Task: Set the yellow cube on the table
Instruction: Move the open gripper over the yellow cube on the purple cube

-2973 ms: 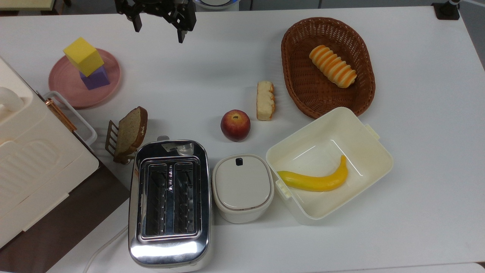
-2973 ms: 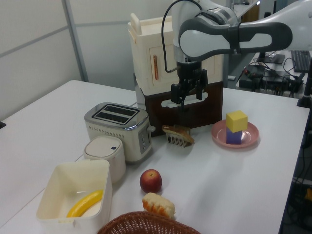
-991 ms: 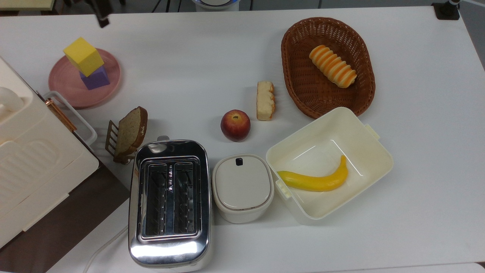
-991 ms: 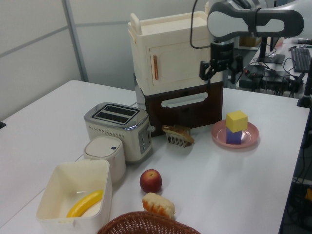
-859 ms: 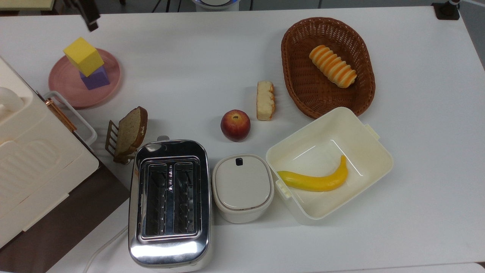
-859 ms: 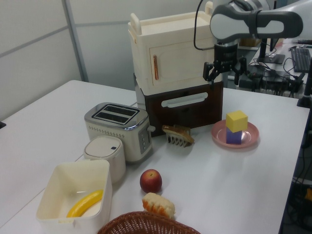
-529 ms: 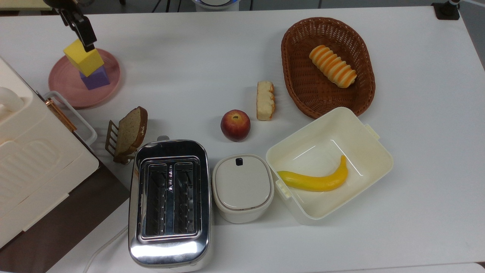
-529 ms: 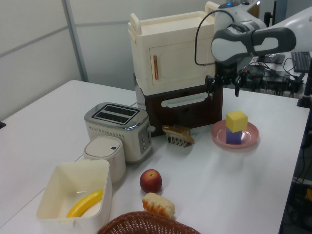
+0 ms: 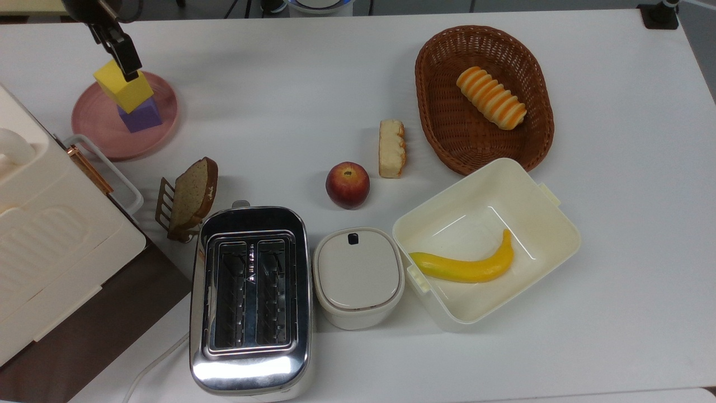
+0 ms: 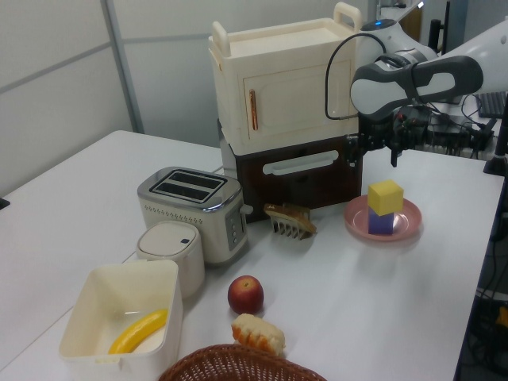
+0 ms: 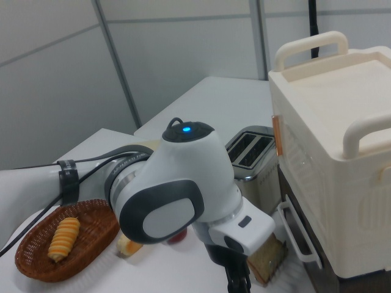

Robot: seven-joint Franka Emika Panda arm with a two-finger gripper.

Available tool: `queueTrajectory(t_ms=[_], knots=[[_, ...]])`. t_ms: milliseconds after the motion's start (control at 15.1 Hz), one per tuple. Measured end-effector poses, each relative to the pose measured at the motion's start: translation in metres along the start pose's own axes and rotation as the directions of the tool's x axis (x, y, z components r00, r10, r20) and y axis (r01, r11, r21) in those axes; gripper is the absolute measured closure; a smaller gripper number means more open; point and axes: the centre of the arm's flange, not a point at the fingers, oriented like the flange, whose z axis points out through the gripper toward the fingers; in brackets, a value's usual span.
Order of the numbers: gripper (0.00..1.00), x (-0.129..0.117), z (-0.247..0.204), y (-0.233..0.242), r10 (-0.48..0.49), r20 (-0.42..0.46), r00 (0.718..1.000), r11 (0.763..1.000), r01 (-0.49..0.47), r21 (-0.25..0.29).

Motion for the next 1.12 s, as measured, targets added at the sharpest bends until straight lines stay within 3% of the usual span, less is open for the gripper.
queueTrajectory(t_ms=[396,727,1123], knots=[[0.00,0.004,0.011,0.019,-0.027,0.018,0.999,1.000,0.027,-0.011],[0.00,0.009,0.030,0.023,-0.149,0.040,0.988,0.989,0.150,-0.017],[0.00,0.015,0.048,0.020,-0.171,0.006,0.985,0.985,0.171,-0.010]])
